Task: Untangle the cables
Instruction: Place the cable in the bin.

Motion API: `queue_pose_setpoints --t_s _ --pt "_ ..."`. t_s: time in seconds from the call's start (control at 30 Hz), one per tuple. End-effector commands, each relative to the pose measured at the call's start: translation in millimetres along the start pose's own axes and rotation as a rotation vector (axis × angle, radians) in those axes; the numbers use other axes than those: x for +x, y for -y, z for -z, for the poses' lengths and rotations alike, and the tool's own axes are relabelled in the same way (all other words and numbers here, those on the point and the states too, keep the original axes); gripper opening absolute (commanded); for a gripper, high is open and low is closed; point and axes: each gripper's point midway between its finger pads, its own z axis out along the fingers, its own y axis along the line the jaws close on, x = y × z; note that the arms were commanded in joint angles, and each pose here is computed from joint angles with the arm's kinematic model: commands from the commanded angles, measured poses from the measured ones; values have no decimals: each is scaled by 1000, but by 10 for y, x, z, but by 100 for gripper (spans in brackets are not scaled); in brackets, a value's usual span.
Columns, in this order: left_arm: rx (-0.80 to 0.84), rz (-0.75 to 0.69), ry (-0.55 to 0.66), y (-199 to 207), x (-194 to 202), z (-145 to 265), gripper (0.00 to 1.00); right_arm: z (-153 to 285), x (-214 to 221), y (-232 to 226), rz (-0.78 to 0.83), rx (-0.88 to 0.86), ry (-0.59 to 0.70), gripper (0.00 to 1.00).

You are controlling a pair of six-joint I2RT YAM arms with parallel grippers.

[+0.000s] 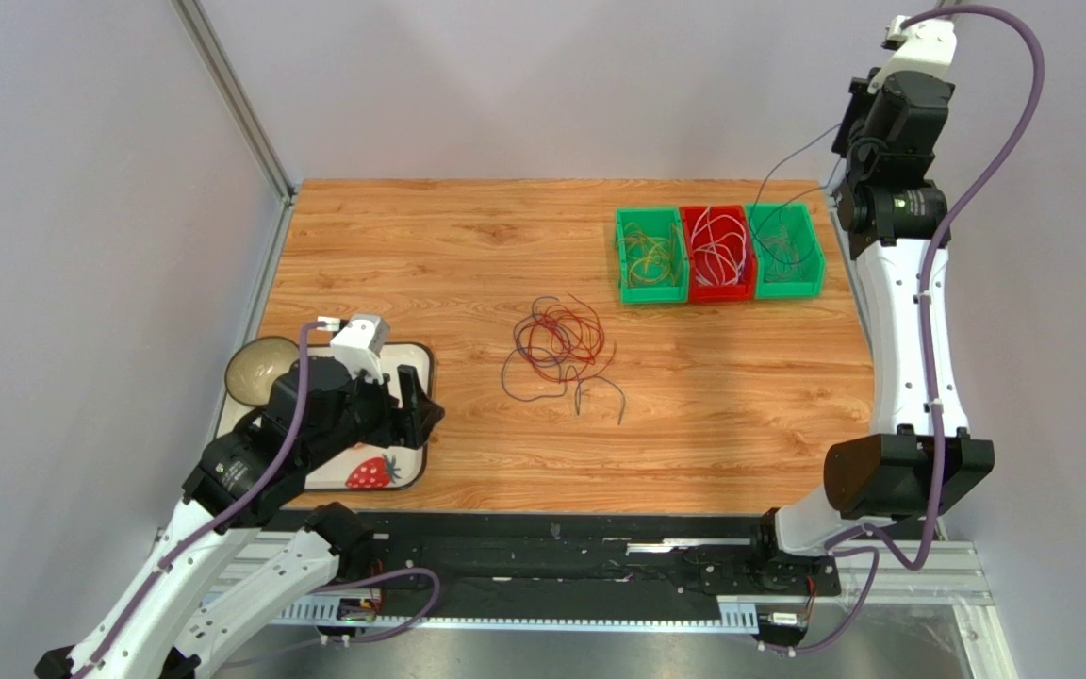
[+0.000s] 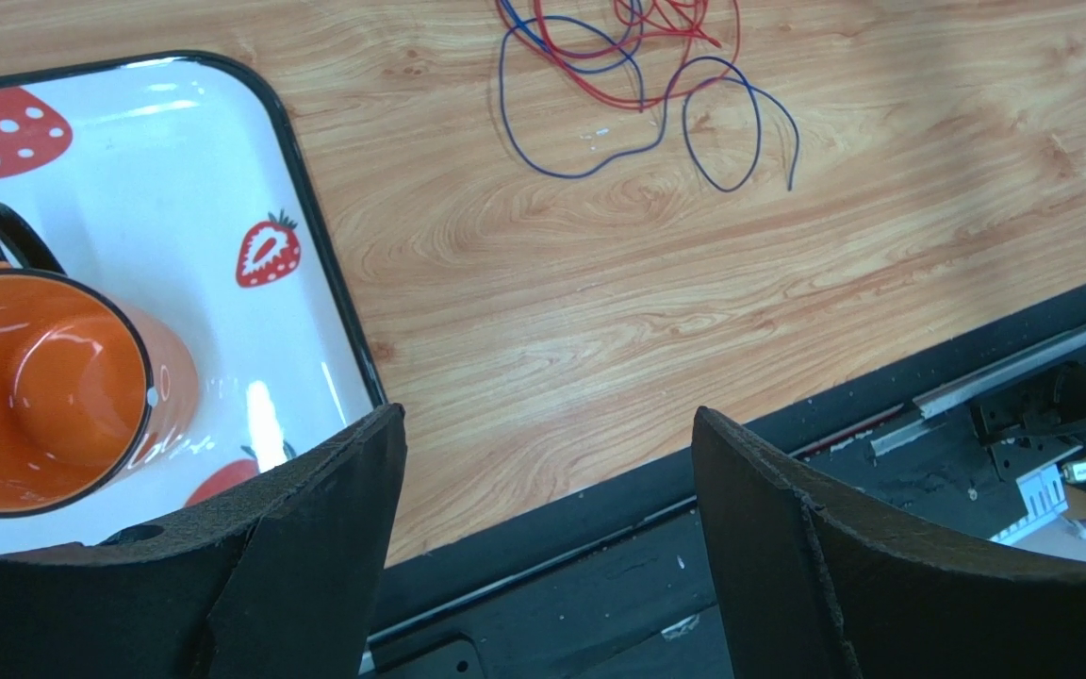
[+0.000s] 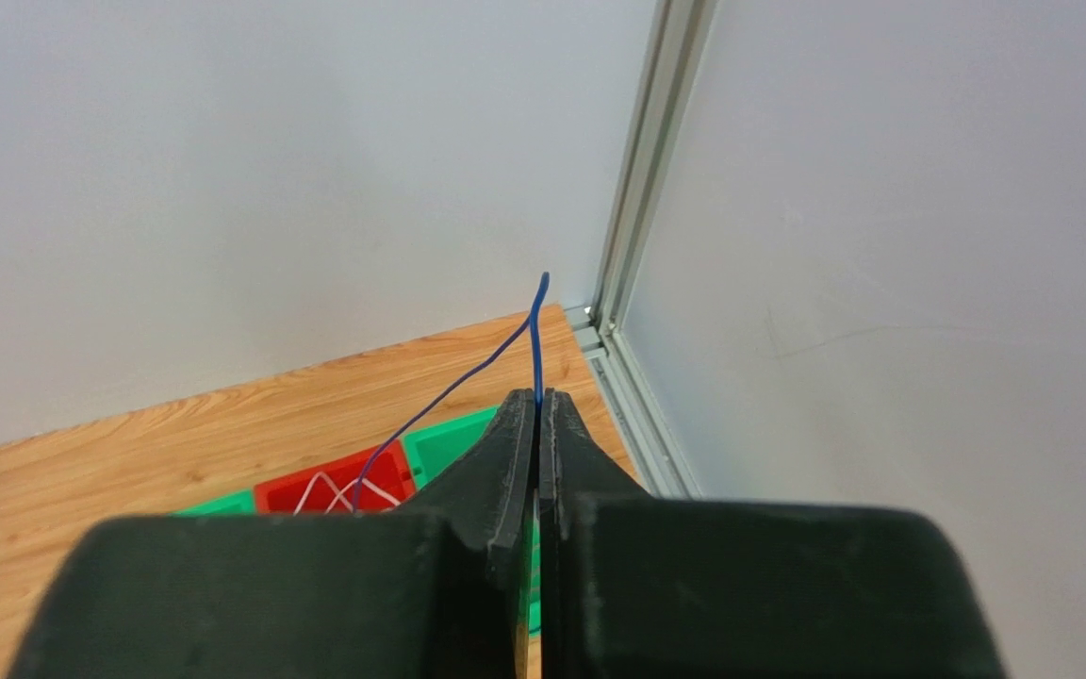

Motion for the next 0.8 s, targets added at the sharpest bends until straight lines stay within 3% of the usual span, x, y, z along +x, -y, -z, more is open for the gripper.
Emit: queue_pose_setpoints --t_s 0.0,0.77 --pt "-8 15 11 1 -37 6 82 -111 -285 123 -11 24 100 0" --pt "-18 15 9 -14 -35 4 80 -1066 353 215 22 152 23 0"
